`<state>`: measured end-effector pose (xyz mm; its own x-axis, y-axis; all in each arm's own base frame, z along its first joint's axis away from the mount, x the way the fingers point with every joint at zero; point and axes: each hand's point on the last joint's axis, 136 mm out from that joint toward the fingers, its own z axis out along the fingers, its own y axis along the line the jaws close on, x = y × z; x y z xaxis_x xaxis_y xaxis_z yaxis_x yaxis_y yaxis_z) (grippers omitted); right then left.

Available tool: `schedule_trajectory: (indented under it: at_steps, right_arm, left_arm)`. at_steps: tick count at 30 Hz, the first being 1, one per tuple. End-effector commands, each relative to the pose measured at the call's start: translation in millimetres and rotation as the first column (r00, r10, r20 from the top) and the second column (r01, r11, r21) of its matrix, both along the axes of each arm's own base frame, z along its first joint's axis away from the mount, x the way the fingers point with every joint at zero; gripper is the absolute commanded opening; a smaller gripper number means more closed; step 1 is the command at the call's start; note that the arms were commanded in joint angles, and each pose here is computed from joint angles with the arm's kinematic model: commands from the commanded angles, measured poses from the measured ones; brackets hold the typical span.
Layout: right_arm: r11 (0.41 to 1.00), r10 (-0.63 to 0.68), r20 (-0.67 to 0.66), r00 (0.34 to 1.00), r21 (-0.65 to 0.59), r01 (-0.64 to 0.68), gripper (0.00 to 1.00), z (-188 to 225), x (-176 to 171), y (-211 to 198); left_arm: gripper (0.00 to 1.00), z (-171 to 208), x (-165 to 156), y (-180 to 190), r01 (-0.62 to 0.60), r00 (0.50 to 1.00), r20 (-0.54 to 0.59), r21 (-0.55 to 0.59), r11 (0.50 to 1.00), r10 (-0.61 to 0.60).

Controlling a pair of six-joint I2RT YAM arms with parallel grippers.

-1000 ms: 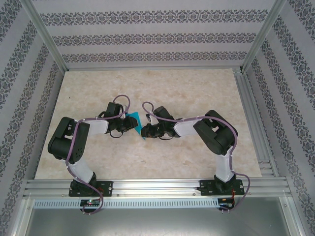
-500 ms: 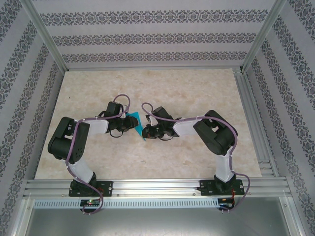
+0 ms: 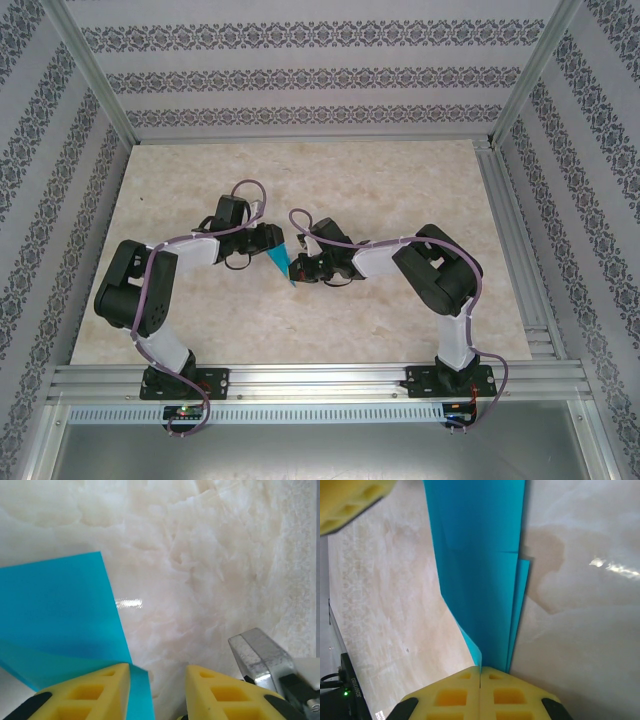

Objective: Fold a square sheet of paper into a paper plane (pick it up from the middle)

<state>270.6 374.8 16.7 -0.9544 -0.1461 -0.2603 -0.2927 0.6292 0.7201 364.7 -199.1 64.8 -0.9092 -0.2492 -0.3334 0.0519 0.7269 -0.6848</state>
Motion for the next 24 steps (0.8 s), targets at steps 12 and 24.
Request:
schedule_trajectory:
  at_steps: [12,24]
  right_arm:
    - [0.991,-0.097,-0.088,0.991,-0.095,0.089,0.0,-35.6,-3.3,-25.5]
    - [0.992,-0.098,-0.098,0.99,-0.091,0.09,0.0,-36.8,-3.3,-25.5]
  left_arm:
    - [0.35,13.4,2.0,11.1,0.034,0.994,0.107,0.014,0.999,-0.036]
    - [0.32,4.2,0.1,15.1,0.026,0.994,0.104,0.018,0.999,-0.028]
